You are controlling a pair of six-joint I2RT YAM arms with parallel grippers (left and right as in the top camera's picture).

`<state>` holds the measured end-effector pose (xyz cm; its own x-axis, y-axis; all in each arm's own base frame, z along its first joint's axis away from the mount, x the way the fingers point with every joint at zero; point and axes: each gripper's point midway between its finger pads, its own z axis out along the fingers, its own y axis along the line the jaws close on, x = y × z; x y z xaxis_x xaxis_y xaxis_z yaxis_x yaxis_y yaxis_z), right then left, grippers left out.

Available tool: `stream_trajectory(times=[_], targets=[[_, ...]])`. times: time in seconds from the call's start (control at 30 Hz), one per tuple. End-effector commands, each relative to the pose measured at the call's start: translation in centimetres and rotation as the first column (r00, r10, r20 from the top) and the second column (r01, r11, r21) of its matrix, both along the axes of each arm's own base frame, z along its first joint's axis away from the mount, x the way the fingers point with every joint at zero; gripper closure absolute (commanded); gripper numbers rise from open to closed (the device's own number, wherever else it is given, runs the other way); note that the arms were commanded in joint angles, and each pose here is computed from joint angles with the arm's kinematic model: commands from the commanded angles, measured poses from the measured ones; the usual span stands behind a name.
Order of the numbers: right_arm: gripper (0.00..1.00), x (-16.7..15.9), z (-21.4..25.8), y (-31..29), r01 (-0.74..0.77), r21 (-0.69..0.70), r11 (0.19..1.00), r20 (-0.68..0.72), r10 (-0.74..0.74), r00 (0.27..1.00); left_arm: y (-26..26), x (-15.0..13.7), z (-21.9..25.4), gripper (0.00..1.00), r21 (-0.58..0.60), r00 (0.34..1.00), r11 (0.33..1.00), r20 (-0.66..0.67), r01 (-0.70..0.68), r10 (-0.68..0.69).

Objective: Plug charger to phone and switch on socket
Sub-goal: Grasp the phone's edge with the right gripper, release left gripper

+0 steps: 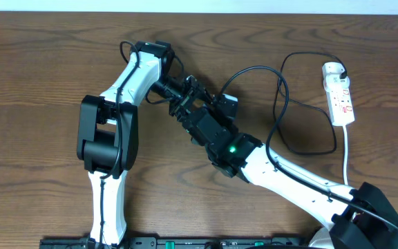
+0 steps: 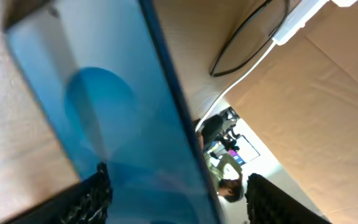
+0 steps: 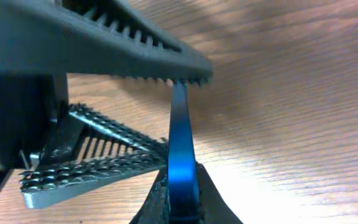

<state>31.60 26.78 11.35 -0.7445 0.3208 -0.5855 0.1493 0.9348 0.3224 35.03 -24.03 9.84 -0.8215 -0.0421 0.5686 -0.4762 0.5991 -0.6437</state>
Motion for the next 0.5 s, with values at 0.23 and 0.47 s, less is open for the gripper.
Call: stream_trajectory(times=[0.23, 0.47], targets=[[0.99, 1.6, 10.6, -5.6, 0.050, 0.203, 0.978, 0.126, -0.077, 0.989, 5.6, 3.7, 4.6, 0.09, -0.062, 0.975, 0.992, 0.186, -0.114, 0.124], [0.99, 2.0, 12.9, -7.8, 0.002, 0.357, 0.934, 0.086, -0.036, 0.996, 10.0, 2.4, 12.7, 0.09, -0.007, 0.856, 0.994, 0.508, -0.107, 0.096]])
